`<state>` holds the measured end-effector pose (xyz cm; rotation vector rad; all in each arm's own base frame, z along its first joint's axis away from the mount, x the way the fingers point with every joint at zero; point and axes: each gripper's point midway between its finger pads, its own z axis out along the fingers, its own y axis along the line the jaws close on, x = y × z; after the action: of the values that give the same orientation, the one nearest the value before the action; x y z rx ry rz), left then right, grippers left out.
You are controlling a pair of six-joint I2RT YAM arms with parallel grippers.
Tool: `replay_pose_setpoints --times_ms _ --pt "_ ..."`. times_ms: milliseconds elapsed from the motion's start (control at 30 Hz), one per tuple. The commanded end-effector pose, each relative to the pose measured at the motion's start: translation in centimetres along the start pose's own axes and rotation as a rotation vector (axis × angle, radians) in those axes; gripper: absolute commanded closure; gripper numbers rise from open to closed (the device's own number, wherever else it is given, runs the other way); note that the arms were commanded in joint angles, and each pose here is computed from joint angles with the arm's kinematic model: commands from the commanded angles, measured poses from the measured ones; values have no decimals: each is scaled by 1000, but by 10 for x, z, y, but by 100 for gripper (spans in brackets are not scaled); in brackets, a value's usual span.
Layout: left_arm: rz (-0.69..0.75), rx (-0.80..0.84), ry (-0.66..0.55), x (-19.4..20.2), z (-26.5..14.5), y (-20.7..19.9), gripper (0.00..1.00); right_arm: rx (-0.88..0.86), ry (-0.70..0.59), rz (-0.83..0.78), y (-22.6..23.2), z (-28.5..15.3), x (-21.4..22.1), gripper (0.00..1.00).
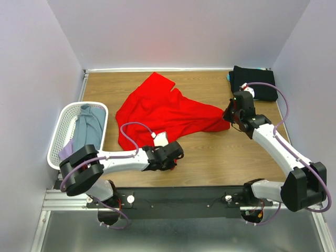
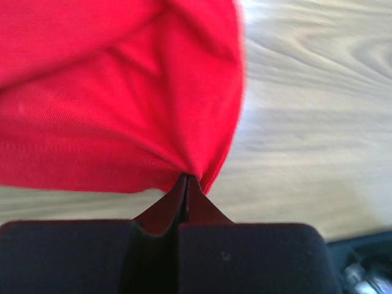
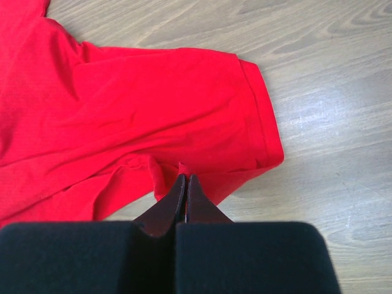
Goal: Fold and stack the t-shirts
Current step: Flatten the tshirt out
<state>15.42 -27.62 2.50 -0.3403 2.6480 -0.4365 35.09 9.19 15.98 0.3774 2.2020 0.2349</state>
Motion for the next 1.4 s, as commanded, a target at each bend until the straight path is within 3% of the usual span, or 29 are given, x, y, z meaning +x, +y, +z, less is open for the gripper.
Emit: replay_pose_setpoints --times_ms 0,167,433,633,700,733,767,800,1000,1200,1367 --pt "-30 185 17 -3 -24 -38 100 6 1 -19 -2 4 2 100" --pt "12 426 -34 -19 -55 -75 100 19 -14 -26 -4 4 -2 100" --pt "139 512 0 -16 -60 -117 100 13 -2 -25 -1 7 0 100" --pt "249 582 104 11 -54 -133 100 34 9 -35 -5 12 3 100" --pt "227 557 104 12 -50 -129 98 33 16 -37 -5 14 5 99" --pt "207 508 120 15 -46 -116 94 31 17 -37 -5 14 5 99" --pt "150 469 89 9 -44 -105 81 32 18 -39 -5 14 6 100" --pt "117 452 79 8 -44 -98 74 30 18 -38 -5 14 6 100" --pt "-180 199 -41 -16 -50 -18 52 33 26 -45 -5 17 8 99" --pt "-410 43 -124 -24 -58 46 50 1 36 -36 1 17 11 100" --pt "-460 1 -203 -41 -54 69 51 -33 49 -26 6 15 14 100"
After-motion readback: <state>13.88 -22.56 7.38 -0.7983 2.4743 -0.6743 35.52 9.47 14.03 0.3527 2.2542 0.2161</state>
